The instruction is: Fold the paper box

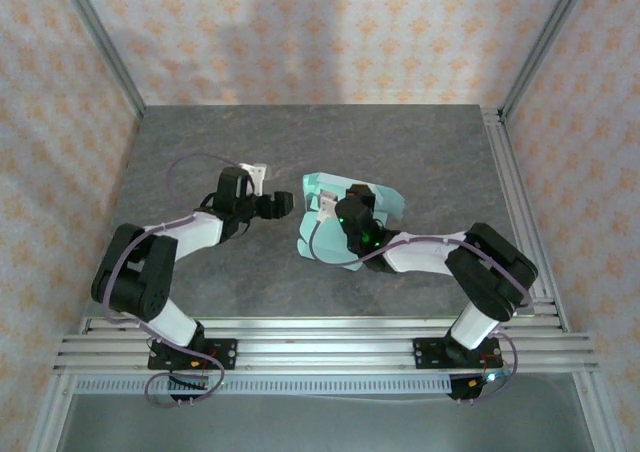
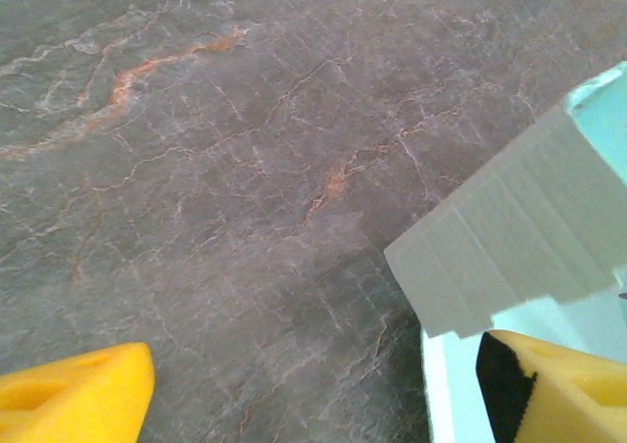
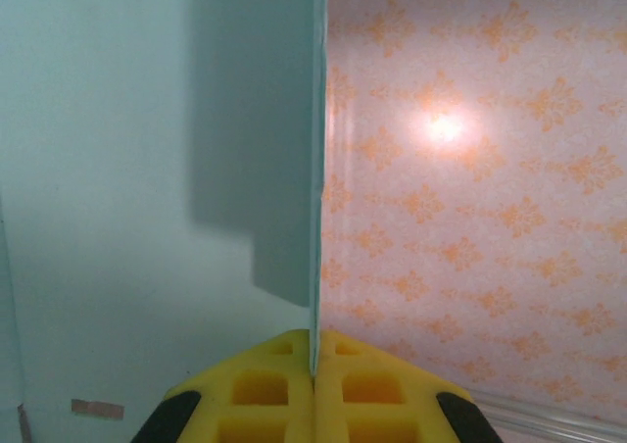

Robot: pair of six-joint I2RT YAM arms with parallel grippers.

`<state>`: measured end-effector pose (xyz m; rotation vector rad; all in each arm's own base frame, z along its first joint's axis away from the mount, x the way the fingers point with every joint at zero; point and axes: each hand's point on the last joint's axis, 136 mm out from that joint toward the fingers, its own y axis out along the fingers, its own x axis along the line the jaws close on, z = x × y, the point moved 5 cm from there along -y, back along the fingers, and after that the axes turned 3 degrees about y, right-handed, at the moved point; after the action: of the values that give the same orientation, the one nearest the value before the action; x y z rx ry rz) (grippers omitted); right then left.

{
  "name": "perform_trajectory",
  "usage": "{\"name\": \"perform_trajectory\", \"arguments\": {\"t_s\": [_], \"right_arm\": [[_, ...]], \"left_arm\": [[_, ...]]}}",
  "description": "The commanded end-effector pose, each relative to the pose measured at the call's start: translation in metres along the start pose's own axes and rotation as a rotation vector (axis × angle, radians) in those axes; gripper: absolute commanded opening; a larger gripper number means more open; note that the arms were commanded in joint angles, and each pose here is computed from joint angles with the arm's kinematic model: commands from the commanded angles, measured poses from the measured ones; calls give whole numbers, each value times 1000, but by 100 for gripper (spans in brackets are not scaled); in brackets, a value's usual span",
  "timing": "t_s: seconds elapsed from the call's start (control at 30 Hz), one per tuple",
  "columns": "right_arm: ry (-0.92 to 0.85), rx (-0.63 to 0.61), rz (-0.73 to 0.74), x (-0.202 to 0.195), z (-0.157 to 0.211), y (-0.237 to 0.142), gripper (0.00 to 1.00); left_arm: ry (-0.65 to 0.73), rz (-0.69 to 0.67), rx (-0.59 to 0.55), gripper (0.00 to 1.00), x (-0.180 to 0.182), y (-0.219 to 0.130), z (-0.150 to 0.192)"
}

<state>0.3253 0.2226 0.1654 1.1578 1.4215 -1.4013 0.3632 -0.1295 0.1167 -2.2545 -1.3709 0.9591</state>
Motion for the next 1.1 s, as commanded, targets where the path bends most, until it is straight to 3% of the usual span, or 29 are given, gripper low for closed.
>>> {"name": "perform_trajectory", "arguments": {"t_s": [0.0, 0.1, 0.4, 0.77, 1.07], "right_arm": [[-1, 18, 16, 4, 3, -2, 0], [-11, 16, -10, 8, 6, -4, 0], [-38, 12, -73, 20, 8, -3, 0], [-30, 35, -123, 24, 11, 3, 0], [-1, 51, -173, 24, 13, 4, 0]], "left_arm": [[28, 49, -23, 78, -8, 13, -16], [41, 103, 3, 72, -13, 27, -18], [88, 194, 53, 71, -30, 54, -24], [141, 280, 74, 69, -50, 55, -16], [163, 292, 88, 59, -54, 55, -9]]}}
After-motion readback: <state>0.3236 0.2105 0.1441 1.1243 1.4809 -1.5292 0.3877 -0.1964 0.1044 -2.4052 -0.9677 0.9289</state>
